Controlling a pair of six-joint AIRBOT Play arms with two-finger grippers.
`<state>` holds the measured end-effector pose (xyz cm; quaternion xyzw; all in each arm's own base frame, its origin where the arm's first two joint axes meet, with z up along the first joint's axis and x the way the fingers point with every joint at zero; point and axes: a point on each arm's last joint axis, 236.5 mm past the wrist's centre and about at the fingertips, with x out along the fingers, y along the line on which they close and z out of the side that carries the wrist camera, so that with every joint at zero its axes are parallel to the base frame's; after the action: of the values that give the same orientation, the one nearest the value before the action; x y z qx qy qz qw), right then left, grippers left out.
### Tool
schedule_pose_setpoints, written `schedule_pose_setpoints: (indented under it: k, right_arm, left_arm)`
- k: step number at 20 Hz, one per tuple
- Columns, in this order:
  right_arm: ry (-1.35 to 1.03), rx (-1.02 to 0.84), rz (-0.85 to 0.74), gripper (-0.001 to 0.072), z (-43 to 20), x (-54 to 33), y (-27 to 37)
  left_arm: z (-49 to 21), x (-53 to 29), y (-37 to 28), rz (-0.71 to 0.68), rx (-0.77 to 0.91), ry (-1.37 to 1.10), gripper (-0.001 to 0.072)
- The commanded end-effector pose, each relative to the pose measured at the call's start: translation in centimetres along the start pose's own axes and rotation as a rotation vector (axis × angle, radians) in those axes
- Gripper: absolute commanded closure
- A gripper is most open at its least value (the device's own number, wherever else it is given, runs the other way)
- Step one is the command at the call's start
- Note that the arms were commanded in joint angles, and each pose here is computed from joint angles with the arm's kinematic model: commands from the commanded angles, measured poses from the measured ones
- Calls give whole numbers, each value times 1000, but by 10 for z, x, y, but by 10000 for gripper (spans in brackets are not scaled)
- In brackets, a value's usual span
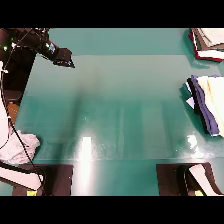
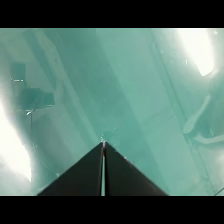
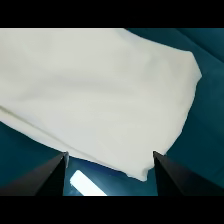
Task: Fold the shirts.
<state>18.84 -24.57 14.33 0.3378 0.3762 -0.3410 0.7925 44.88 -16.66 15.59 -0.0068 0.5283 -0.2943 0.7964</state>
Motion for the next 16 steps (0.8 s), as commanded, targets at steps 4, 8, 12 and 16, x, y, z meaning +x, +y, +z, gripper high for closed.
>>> schedule_pose_setpoints:
  k: [4,8,12,16]
  right_arm:
    - [85,-75,421,119,-25,-6,136]
    - [432,-371,637,119,-133,-10,236]
    - [646,-641,735,537,-232,-25,289]
    - [775,-827,787,697,-304,-40,308]
  left_arm:
    - [3,0,1,3,-1,-15,683]
    - [9,0,2,7,-2,-37,683]
    - [9,0,-1,-4,-10,-39,683]
    - [9,0,-1,-4,-10,-39,683]
